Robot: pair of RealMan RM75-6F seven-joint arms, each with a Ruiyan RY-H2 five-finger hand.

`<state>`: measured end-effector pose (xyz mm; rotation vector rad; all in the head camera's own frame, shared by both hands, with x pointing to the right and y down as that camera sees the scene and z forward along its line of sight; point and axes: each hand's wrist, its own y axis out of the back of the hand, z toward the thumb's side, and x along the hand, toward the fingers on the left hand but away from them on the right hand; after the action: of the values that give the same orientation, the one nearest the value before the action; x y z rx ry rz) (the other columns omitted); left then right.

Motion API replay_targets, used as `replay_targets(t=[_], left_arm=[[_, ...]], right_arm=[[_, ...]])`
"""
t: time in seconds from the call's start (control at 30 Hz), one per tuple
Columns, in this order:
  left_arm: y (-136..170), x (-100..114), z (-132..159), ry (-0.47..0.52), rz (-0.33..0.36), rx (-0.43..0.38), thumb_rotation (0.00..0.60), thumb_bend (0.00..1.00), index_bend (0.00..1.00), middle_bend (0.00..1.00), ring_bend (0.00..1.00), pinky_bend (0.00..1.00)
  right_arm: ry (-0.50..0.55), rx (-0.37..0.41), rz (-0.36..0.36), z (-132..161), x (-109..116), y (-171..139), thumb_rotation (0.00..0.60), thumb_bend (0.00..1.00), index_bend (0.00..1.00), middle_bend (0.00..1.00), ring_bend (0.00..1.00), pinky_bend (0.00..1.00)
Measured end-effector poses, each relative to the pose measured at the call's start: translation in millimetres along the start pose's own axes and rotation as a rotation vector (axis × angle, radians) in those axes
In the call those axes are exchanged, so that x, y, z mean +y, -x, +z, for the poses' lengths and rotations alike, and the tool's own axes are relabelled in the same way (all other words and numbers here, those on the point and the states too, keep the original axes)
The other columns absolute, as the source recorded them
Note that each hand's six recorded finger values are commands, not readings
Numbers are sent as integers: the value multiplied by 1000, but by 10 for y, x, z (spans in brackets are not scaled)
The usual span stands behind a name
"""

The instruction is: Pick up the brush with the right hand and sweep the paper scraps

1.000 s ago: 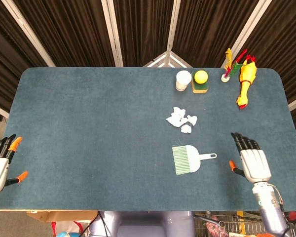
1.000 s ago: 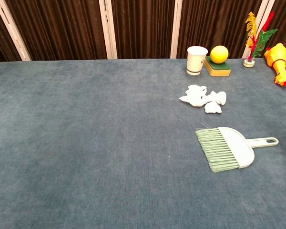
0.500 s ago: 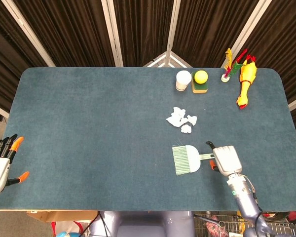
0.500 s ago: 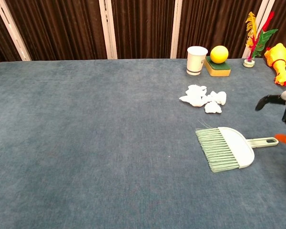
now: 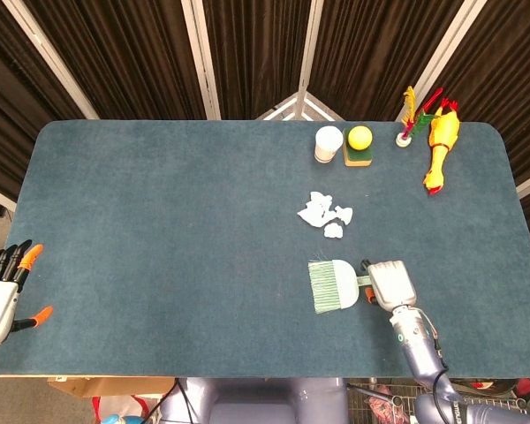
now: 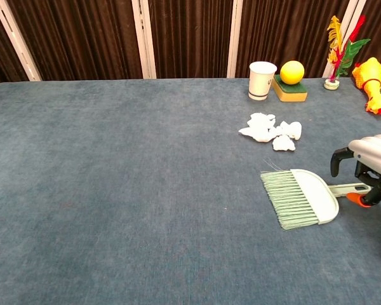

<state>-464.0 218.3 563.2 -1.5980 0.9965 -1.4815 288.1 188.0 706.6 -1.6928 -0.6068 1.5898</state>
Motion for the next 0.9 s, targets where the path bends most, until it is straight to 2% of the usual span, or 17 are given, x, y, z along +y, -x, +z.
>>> replay_targets(t=[0.23,0.7,0.9], left_arm=[[-1,-2,-3,0,-1,2,600,0,0,0,0,10],[-4,-6,2,-1,-1,0,600,0,0,0,0,10],[-4,-5,-1,-2,0,2,600,0,0,0,0,10]], right_arm=[[-37,-6,-8,12,-33,42,600,355,404,912,960,902],[-42,-29,11,-67,-140,24,600,355,409,912,960,902],[-37,-28,22,-40,-189,46,600,355,528,912,960,902]])
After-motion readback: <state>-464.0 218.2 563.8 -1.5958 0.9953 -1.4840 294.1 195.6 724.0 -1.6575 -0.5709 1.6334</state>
